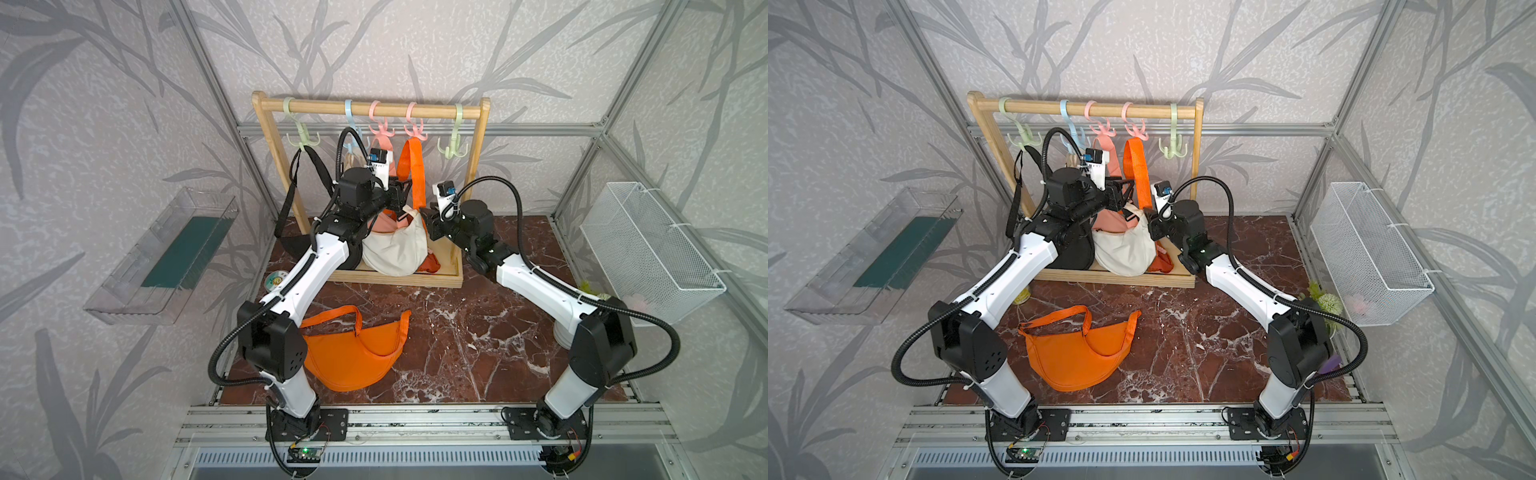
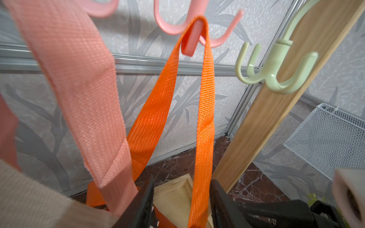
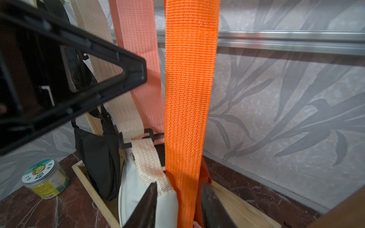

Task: Take the bag off the hook
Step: Pick up the bag from the hook.

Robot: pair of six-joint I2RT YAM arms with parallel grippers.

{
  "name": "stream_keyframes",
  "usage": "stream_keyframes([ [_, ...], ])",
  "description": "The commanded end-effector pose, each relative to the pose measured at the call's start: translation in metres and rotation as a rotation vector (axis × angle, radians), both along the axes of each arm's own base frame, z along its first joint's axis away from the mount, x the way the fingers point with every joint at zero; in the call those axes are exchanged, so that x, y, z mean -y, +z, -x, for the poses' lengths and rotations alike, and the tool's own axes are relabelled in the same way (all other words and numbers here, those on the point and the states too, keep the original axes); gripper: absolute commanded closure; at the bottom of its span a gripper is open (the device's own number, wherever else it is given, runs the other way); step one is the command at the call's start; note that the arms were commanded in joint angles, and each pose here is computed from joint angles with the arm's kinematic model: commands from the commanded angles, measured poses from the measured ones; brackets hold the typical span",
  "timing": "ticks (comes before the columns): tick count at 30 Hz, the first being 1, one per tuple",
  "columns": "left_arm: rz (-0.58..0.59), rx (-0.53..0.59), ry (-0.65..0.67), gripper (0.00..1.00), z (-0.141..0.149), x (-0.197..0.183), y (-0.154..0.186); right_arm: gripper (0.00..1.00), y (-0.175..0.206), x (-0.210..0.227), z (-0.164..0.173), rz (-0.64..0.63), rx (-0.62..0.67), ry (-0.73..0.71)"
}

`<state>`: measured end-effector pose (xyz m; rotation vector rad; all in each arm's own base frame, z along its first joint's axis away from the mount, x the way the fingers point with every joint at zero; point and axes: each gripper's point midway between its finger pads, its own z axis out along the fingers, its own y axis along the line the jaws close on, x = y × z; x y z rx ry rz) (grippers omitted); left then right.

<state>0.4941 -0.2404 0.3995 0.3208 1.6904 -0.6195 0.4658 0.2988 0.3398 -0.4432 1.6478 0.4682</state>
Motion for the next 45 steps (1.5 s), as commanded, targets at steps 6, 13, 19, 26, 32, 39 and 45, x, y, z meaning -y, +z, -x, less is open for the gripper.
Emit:
stream_keyframes([
  [6,0.006,0.059,0.072,0.51,-0.022,-0.003,0.013,0.53,0.019,-0.006,-0.025,-0.046,0.070,-0.035],
  [13,-0.021,0.058,0.150,0.47,-0.037,-0.012,0.006,0.50,0.003,-0.012,-0.040,-0.038,0.062,-0.048],
  [19,-0.057,0.062,0.194,0.44,-0.042,-0.019,0.001,0.64,-0.004,-0.002,-0.051,-0.039,0.042,-0.114],
  [26,-0.079,0.094,0.207,0.38,-0.049,-0.019,0.005,0.86,0.001,0.013,-0.049,-0.055,0.051,-0.153],
  [32,-0.050,0.135,0.156,0.37,-0.052,-0.008,0.018,0.87,0.007,0.011,-0.043,-0.049,0.051,-0.123],
  [39,-0.045,0.158,0.170,0.37,-0.058,-0.008,0.024,0.89,0.009,0.011,-0.039,-0.053,0.048,-0.110],
  [45,-0.053,0.188,0.190,0.37,-0.058,-0.012,0.032,0.90,0.012,0.016,-0.036,-0.042,0.062,-0.115],
])
